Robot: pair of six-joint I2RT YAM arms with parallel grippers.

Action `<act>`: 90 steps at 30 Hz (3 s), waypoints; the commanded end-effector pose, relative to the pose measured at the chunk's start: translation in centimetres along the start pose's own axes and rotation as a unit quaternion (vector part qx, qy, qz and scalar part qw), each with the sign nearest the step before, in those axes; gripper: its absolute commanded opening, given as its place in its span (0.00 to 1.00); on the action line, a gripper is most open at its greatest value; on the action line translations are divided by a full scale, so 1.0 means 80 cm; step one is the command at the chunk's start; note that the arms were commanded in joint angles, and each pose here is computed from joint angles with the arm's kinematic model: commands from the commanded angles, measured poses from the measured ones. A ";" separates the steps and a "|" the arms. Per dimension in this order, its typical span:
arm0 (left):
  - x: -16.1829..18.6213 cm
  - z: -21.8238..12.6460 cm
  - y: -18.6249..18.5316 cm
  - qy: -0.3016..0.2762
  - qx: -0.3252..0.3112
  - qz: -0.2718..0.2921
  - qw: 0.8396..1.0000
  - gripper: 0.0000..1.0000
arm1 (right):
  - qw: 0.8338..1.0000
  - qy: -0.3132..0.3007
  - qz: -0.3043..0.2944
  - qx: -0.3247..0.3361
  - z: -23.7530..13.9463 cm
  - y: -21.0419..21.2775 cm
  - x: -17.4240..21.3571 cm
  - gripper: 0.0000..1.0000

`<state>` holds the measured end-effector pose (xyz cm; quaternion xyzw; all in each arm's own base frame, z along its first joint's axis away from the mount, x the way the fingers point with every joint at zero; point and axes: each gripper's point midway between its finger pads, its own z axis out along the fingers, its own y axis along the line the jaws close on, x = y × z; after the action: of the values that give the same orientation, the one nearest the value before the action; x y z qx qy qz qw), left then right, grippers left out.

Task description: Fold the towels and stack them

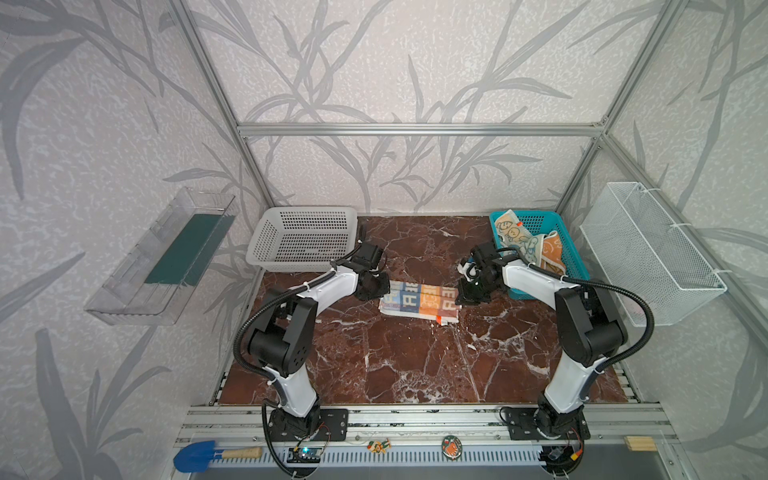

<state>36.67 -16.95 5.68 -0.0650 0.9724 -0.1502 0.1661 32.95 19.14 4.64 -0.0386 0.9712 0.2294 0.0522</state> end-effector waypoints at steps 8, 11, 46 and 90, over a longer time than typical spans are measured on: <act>-0.003 -0.005 0.019 -0.018 -0.024 -0.013 0.999 0.00 | 1.000 0.008 -0.003 0.028 0.002 -0.008 0.024 0.00; -0.003 -0.004 0.018 -0.019 -0.023 -0.013 0.999 0.00 | 0.999 0.007 -0.005 0.030 0.000 -0.008 0.027 0.01; 0.033 -0.024 -0.088 -0.003 0.145 -0.078 0.986 0.99 | 0.992 0.002 0.001 -0.126 0.015 0.082 0.062 0.97; 0.047 0.031 -0.021 0.093 -0.050 0.021 0.994 0.99 | 1.000 0.010 -0.025 0.004 0.019 0.016 0.025 0.99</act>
<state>33.84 -20.01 3.14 -0.0458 0.9893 -0.1147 0.0781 30.97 20.67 4.17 -0.0679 0.9722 0.2183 0.0506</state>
